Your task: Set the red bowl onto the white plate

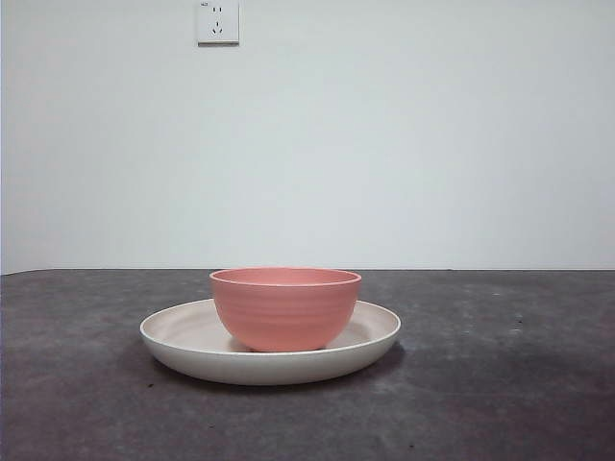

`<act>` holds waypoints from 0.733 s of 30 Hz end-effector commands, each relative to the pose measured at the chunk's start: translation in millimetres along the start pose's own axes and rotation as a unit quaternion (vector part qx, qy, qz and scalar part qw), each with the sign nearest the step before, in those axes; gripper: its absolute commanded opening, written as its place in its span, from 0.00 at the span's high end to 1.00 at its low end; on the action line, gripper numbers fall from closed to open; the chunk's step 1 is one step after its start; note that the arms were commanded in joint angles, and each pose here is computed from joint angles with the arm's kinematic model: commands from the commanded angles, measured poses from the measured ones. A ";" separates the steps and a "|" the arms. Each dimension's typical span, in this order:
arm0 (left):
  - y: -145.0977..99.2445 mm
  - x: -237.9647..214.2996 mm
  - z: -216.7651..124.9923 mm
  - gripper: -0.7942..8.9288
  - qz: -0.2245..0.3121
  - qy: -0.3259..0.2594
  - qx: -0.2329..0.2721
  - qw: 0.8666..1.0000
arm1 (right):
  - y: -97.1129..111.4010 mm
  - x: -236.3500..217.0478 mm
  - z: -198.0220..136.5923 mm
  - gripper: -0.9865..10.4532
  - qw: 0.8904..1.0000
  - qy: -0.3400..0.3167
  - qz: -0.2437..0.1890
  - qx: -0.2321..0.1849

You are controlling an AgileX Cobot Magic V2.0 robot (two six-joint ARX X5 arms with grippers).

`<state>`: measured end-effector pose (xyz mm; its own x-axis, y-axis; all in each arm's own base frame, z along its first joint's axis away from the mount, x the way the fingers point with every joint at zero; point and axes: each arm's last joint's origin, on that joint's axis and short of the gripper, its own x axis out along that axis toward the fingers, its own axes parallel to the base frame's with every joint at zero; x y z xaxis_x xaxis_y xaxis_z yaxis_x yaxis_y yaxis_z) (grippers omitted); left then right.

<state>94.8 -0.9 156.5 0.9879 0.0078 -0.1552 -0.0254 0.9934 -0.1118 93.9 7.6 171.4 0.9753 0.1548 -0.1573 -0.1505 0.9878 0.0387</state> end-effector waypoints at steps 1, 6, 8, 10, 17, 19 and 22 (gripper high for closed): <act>0.9 1.9 -7.1 0.90 0.003 0.012 0.006 1.000 | -2.1 2.7 -7.4 0.90 1.000 -0.010 -0.021 -0.005; 0.9 1.9 -7.1 0.90 0.003 0.012 0.006 1.000 | -4.3 6.1 -21.4 0.90 0.999 0.011 -0.045 -0.003; 0.9 1.9 -7.1 0.90 0.003 0.012 0.006 1.000 | -4.4 6.1 -22.9 0.90 0.999 0.019 -0.046 -0.003; 0.9 1.9 -7.1 0.90 0.003 0.012 0.006 1.000 | -4.5 6.1 -22.8 0.90 0.999 0.019 -0.048 -0.004; 0.9 1.9 -7.1 0.90 0.003 0.012 0.006 1.000 | -4.4 5.5 -21.3 0.90 0.999 0.009 -0.049 -0.004; 0.9 1.9 -7.1 0.90 0.003 0.012 0.006 1.000 | -4.3 4.6 -19.5 0.90 0.999 -0.002 -0.049 -0.005; 0.9 1.9 -7.1 0.90 0.003 0.012 0.006 1.000 | -4.3 4.6 -17.5 0.90 0.999 -0.012 -0.048 -0.006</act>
<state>94.8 -0.9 156.5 0.9879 0.0078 -0.1552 -0.0254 0.9934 -0.1118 95.8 4.4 153.9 0.9876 0.0614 -0.1442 -0.0585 0.9980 0.0238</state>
